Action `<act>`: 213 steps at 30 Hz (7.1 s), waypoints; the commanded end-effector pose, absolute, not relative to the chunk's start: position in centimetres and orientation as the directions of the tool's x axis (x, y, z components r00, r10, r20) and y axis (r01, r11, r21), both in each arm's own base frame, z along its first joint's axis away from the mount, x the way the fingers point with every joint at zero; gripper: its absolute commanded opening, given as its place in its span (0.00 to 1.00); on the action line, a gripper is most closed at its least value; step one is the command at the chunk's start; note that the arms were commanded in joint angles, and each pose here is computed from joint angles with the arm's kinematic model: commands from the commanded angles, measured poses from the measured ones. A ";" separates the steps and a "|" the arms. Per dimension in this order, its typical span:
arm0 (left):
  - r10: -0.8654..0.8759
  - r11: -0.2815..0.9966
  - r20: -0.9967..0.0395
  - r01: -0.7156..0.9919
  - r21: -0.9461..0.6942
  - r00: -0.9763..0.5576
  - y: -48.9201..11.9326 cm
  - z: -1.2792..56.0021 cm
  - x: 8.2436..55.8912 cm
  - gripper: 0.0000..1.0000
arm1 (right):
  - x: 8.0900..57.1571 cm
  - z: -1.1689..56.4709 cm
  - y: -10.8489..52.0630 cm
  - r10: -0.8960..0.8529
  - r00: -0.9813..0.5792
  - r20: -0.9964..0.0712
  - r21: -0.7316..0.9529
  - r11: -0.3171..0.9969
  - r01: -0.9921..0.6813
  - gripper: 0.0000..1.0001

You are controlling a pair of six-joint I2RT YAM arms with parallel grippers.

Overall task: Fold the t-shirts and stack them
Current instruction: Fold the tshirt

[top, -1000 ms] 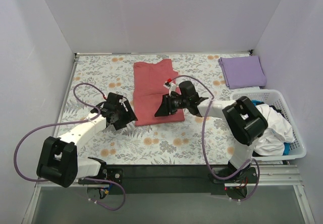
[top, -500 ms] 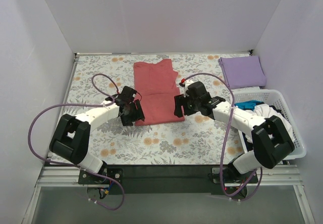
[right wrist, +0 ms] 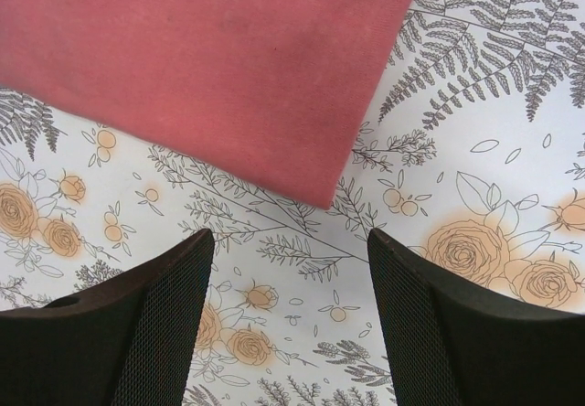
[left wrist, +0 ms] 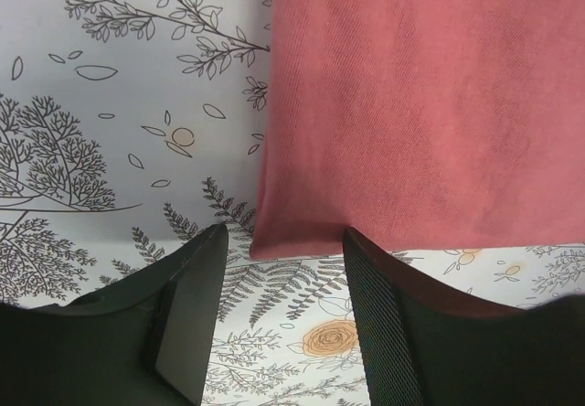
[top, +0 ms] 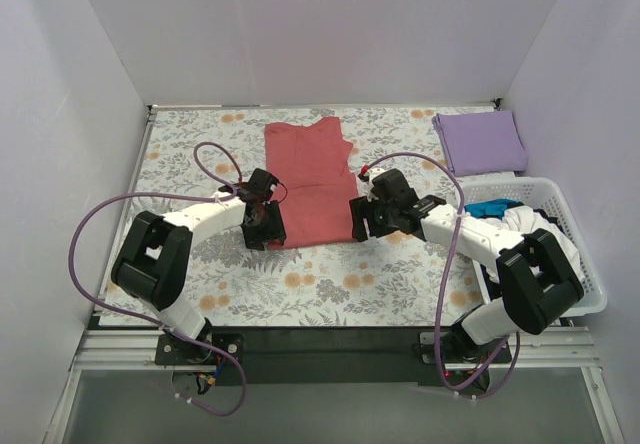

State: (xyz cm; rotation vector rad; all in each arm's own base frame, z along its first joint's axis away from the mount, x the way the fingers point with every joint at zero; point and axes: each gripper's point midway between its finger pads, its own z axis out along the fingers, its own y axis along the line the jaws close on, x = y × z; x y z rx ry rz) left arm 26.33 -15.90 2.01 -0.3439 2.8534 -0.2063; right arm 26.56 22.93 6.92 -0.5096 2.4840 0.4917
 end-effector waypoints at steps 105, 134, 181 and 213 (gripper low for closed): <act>-0.230 0.933 -0.079 -0.197 -0.303 -0.970 -18.4 12.5 12.3 0.00 | 11.9 11.5 18.6 -0.480 -0.877 -0.017 0.199 0.858 -0.474 0.01; -0.396 0.887 -0.415 -0.224 -0.404 -0.819 -15.9 16.7 31.2 0.00 | 27.7 16.2 23.0 -0.409 -0.876 -0.254 0.225 0.856 -0.465 0.01; -0.437 0.889 -0.597 -0.222 -0.401 -0.673 -16.0 10.3 43.2 0.60 | 41.9 12.1 23.7 -0.208 -0.806 -0.554 0.220 0.898 -0.382 0.41; -0.507 0.761 -0.432 -0.152 -0.631 -0.746 -18.4 3.7 51.1 0.35 | 48.5 7.7 26.2 0.019 -0.782 -0.624 0.663 0.543 -0.515 0.48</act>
